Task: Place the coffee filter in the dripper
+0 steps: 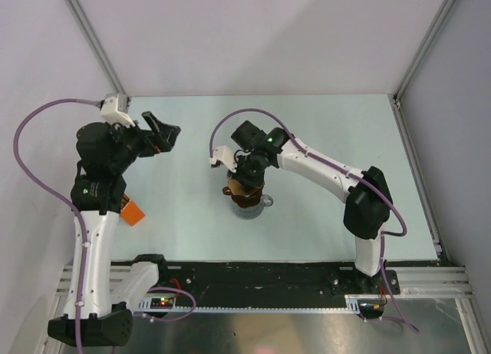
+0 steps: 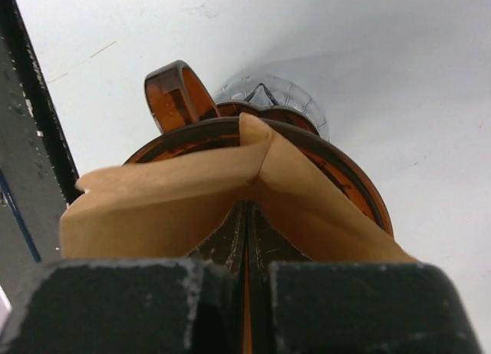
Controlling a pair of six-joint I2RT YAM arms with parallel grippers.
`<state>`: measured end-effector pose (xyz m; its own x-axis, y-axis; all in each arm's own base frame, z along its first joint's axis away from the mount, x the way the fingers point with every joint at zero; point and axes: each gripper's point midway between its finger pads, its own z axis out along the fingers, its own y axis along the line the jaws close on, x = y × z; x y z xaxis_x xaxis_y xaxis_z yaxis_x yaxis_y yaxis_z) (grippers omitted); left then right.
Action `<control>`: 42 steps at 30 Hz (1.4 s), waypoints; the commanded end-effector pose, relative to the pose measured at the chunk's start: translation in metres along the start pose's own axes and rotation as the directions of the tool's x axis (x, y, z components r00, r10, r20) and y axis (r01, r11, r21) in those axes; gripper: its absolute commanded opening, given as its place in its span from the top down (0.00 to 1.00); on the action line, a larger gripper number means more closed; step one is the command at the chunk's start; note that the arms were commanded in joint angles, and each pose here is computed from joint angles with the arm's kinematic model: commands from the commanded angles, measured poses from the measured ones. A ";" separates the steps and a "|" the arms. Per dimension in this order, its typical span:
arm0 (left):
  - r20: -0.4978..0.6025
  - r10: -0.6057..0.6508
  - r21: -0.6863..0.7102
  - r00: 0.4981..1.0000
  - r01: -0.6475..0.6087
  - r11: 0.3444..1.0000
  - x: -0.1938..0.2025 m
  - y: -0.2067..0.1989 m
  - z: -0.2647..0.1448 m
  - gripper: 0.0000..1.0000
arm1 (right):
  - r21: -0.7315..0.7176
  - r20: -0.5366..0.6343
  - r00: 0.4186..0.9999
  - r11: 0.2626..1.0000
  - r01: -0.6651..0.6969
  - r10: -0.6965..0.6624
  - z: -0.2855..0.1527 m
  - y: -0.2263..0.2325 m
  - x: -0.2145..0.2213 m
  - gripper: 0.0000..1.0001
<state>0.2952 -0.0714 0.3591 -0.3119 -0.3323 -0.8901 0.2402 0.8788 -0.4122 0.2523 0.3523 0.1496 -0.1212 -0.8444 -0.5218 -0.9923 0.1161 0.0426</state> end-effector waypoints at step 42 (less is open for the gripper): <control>-0.039 -0.068 -0.087 0.997 0.064 0.994 0.016 0.024 -0.004 0.00 | 0.068 -0.015 0.999 0.997 0.036 -0.035 -0.015 -0.001 -0.021 1.00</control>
<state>0.2905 -0.0495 0.3369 -0.3501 -0.3572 -0.8659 0.1186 0.9001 -0.4193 0.2530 0.3549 0.1327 -0.1087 -0.8900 -0.4429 -0.9931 0.1166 0.0094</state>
